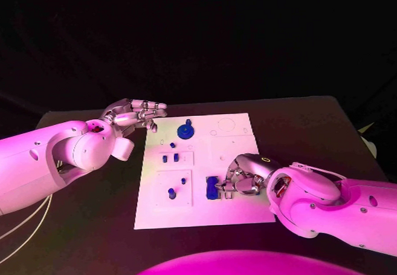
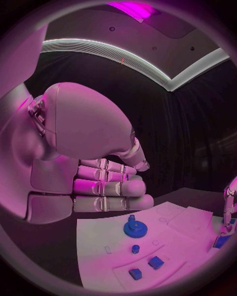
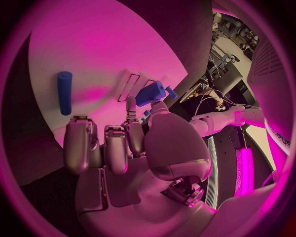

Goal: Assemble the parts on the task board

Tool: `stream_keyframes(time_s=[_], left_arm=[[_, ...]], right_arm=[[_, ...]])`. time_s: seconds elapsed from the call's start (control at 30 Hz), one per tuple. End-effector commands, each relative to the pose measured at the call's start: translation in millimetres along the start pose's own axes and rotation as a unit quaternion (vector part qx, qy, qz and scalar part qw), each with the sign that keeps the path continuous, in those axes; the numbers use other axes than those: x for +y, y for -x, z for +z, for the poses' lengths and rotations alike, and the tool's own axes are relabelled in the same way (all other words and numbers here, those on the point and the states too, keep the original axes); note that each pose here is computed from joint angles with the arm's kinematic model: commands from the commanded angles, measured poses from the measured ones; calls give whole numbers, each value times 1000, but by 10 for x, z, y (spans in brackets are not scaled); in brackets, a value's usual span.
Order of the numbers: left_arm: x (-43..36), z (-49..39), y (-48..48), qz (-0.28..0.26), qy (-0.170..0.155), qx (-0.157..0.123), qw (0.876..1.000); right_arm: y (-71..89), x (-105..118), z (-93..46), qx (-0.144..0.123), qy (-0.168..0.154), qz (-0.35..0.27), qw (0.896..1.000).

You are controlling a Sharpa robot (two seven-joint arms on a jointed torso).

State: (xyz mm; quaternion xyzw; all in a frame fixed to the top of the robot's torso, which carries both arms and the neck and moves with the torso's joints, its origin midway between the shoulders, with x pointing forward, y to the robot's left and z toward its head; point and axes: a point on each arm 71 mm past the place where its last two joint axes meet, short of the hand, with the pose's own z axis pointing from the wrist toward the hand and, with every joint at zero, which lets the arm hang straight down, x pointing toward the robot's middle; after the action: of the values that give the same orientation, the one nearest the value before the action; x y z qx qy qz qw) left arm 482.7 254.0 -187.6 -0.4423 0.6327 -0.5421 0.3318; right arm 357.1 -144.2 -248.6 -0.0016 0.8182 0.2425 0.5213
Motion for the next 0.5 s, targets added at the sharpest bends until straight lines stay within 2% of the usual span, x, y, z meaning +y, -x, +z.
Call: stream_keyframes(time_s=[0.03, 0.5], left_arm=[[-7, 2, -21, -2, -2, 9, 1000], [-4, 5, -25, -2, -2, 10, 1000]], right_arm=[[4, 7, -10, -4, 2, -5, 1000], [13, 36, -33, -10, 10, 5, 1000]])
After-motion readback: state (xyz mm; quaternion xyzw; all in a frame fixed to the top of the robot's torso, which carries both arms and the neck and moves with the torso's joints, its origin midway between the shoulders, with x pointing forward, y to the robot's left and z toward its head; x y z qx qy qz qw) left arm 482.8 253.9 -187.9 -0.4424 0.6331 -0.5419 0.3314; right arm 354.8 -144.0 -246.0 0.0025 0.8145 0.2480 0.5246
